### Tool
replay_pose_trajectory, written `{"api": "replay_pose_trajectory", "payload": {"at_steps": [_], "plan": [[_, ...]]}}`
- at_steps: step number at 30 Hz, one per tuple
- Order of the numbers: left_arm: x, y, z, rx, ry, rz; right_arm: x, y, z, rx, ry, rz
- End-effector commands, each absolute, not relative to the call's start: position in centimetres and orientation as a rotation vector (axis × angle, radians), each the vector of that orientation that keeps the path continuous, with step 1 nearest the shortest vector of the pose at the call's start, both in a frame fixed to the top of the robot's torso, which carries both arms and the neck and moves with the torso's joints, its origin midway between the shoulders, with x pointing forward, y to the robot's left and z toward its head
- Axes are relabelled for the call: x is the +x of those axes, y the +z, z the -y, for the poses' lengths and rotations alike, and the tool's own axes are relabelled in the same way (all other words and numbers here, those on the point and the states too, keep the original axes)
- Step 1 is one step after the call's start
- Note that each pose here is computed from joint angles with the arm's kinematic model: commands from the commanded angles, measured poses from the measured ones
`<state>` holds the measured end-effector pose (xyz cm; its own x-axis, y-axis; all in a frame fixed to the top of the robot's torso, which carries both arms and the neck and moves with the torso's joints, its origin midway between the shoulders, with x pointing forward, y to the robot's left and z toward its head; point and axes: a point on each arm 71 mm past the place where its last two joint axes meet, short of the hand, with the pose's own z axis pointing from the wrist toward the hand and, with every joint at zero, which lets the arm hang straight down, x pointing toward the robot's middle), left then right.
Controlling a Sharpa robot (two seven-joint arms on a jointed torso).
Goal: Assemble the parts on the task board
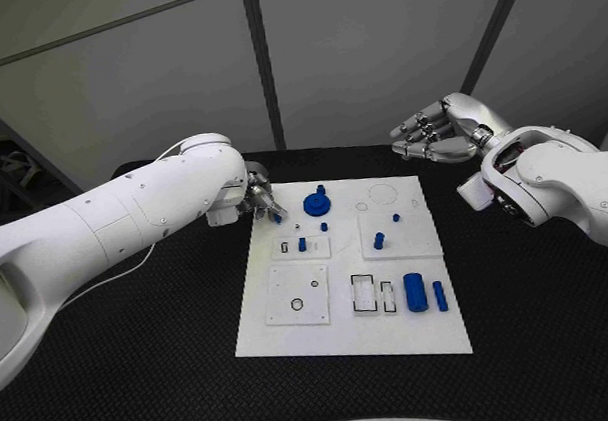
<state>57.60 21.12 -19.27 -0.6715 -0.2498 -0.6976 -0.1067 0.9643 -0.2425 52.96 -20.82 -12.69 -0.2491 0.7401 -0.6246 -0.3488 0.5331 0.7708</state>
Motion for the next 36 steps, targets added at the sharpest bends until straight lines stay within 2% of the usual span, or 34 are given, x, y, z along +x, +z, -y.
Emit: {"api": "replay_pose_trajectory", "payload": {"at_steps": [1,12,27,36], "plan": [[57.6,-19.3,-21.1,-0.265,-0.241,-2.315,53.0,-12.6,20.8,0.347,1.071,-1.497],[57.2,-19.1,-21.2,-0.335,-0.314,-2.301,53.0,-12.6,20.8,0.348,1.068,-1.500],[54.4,-18.0,-22.0,-0.365,-0.421,-2.243,53.1,-12.7,21.1,0.353,1.060,-1.503],[52.8,-18.4,-22.2,-0.309,-0.407,-2.210,53.2,-12.8,21.1,0.355,1.057,-1.505]]}}
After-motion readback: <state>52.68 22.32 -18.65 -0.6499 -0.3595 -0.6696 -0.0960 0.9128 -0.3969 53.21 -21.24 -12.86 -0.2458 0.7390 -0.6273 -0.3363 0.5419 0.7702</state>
